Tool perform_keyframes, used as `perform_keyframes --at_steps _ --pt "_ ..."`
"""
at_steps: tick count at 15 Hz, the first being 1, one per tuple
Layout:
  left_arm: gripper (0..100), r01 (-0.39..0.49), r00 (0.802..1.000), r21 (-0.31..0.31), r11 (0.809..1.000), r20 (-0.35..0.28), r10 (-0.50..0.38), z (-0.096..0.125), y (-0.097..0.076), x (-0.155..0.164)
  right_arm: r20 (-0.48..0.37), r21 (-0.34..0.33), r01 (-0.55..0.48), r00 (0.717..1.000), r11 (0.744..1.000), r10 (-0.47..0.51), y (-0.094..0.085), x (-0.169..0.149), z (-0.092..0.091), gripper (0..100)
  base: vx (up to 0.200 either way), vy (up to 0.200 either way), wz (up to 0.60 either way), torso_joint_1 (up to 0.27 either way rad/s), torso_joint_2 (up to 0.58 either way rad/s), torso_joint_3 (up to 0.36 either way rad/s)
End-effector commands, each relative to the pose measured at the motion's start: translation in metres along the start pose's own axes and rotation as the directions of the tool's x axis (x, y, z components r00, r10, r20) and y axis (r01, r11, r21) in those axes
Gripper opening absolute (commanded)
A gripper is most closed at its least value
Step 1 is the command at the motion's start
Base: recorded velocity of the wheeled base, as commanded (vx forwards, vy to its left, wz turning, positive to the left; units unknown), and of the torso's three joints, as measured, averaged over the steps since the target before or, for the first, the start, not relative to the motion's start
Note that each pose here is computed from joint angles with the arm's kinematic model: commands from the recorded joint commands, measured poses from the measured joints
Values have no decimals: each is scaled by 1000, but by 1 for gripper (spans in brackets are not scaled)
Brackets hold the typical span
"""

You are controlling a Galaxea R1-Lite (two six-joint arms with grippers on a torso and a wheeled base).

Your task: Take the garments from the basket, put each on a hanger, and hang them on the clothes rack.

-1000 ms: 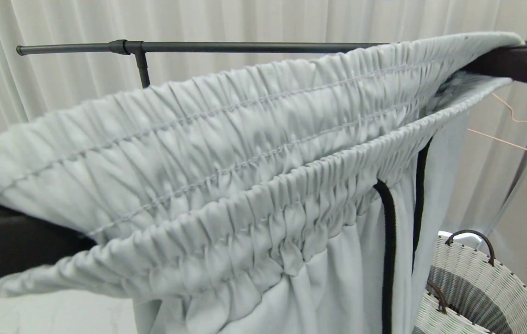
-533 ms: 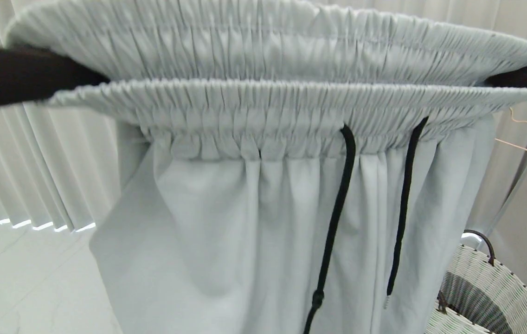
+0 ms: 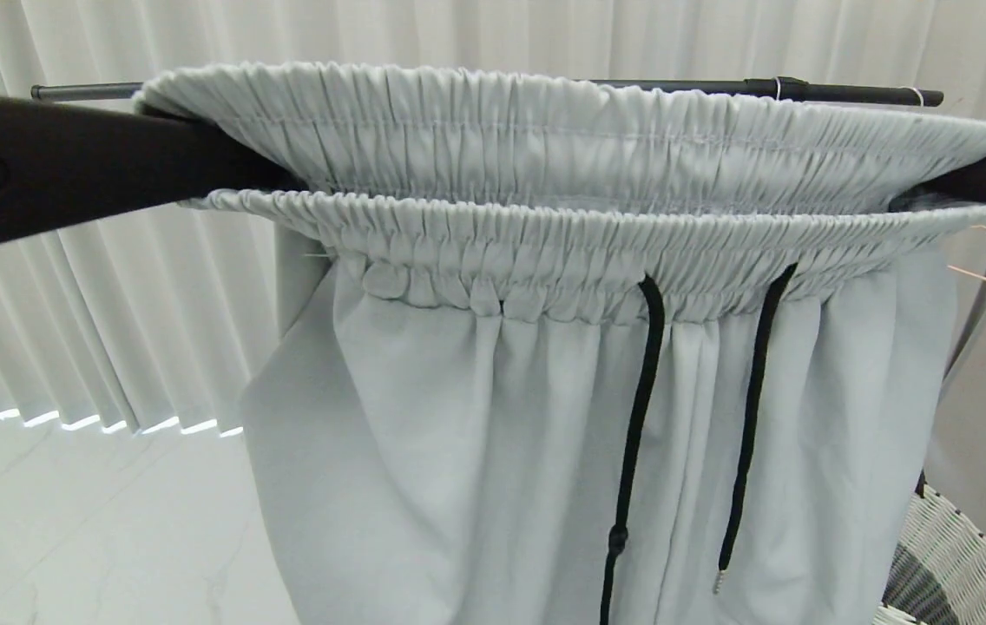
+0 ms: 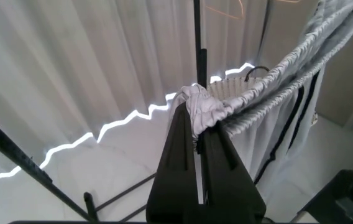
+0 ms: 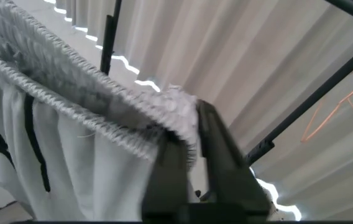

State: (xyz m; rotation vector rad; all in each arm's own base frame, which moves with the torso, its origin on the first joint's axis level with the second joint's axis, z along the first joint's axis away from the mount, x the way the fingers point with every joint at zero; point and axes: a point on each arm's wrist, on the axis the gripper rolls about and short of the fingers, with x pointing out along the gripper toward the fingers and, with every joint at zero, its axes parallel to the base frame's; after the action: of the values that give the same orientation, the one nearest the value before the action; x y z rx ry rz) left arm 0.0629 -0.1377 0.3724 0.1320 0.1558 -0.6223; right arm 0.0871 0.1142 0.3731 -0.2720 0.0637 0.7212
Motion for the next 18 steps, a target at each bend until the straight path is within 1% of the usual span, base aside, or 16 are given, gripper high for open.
perform_keyframes --at_steps 1,3,6,7,9,12,13,14,15,16,17,18 --pt "0 0 1000 3 1000 -4 0 0 -2 3 -9 -3 -4 1000 1000 4 0 -1 -1 100 0 0 0 0 0 0" --pt "0 -3 1000 0 1000 -1 3 0 -1 2 -17 -6 -7 1000 1000 7 0 -2 -4 100 0 0 0 0 0 0" --pt "0 -92 996 -14 996 -12 92 -1 11 9 -24 -8 -8 1000 1000 8 -1 -17 -18 100 0 0 0 0 0 0" --pt "0 -139 990 -20 990 -20 138 -1 17 13 -25 -9 -12 1000 1000 12 -1 -22 -22 100 0 0 0 0 0 0" --pt "0 -189 981 -22 982 -36 189 -4 24 17 -20 -7 -14 1000 1000 14 -2 -29 -26 100 0 0 0 0 0 0" --pt "0 -191 980 -9 982 -55 190 -11 24 18 -8 -2 -7 1000 1000 7 -4 -36 -27 100 0 0 0 0 0 0" --pt "0 -193 979 0 981 -61 192 -13 24 18 -28 -1 16 999 1000 -16 -6 -36 -30 100 0 0 0 0 0 0" --pt "0 -196 978 21 980 -64 197 -15 25 17 -87 -1 79 993 997 -79 -12 -37 -38 100 0 0 0 0 0 0" --pt "0 -202 976 61 978 -69 206 -19 28 13 -169 -3 159 973 987 -157 -20 -39 -47 100 0 0 0 0 0 0" --pt "0 -218 970 107 970 -80 227 -25 33 10 -245 -10 224 944 975 -220 -26 -43 -54 100 0 0 0 0 0 0" --pt "0 -251 959 157 955 -95 268 -33 41 7 -314 -18 306 902 952 -296 -33 -46 -61 100 0 0 0 0 0 0" --pt "0 -279 947 191 941 -106 303 -39 48 3 -365 -32 370 861 929 -355 -39 -48 -66 100 0 0 0 0 0 0"
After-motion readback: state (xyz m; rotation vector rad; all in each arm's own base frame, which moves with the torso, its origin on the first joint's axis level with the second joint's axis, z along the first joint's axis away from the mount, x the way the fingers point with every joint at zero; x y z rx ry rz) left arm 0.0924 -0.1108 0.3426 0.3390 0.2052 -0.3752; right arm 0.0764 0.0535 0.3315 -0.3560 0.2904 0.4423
